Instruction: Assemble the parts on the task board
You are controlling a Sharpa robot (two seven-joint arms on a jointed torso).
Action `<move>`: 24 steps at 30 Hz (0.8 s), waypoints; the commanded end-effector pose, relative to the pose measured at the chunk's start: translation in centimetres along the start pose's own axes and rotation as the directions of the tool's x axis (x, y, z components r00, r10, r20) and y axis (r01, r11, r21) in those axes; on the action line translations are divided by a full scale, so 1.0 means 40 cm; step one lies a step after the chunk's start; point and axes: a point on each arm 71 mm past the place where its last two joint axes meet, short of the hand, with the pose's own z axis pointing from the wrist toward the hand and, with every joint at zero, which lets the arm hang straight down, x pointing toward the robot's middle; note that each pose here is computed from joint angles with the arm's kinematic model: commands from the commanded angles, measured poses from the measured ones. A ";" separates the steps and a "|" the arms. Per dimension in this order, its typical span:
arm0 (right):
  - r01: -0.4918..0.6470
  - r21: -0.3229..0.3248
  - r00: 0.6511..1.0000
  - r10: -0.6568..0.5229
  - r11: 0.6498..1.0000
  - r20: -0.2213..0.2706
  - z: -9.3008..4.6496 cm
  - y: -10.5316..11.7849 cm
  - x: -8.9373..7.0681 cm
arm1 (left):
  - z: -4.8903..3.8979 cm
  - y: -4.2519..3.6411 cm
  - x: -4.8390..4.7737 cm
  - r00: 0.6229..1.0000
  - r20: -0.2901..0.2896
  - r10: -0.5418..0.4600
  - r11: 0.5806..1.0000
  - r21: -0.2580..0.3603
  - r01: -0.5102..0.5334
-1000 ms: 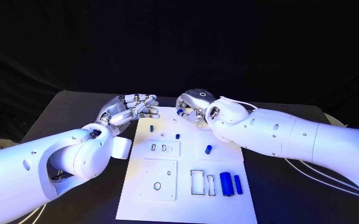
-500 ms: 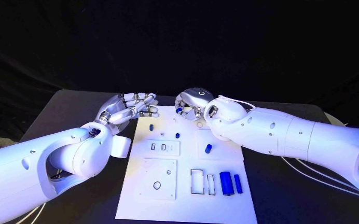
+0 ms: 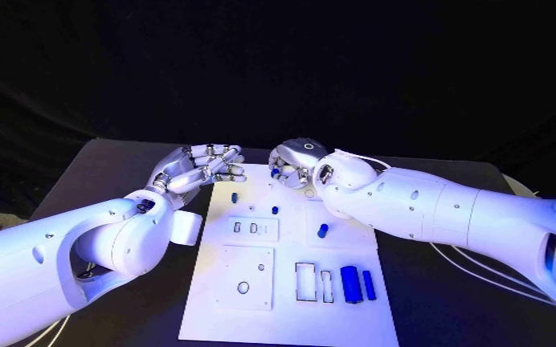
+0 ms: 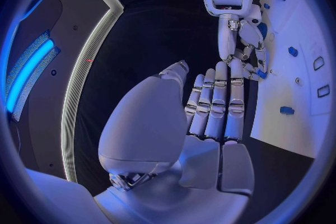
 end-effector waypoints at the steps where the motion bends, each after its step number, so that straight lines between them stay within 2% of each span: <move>1: 0.010 0.011 1.000 -0.009 1.000 -0.027 0.002 -0.003 0.008 | 0.002 -0.004 0.006 1.000 -0.021 -0.010 1.000 0.007 0.010; 5: 0.009 0.013 1.000 -0.009 1.000 -0.024 0.001 -0.003 0.010 | 0.002 -0.004 0.005 1.000 -0.020 -0.010 1.000 0.007 0.010; 9: 0.012 0.017 1.000 -0.012 1.000 0.000 -0.004 -0.001 0.006 | 0.003 -0.004 0.004 1.000 -0.019 -0.009 1.000 0.007 0.010; 16: 0.000 0.028 0.999 -0.001 1.000 0.038 -0.032 -0.004 -0.008 | 0.002 -0.004 -0.003 1.000 -0.011 -0.006 1.000 0.007 0.006; 24: -0.063 0.066 0.996 0.059 0.996 0.064 -0.085 -0.040 -0.065 | 0.001 -0.005 -0.017 1.000 0.005 0.001 1.000 0.006 -0.001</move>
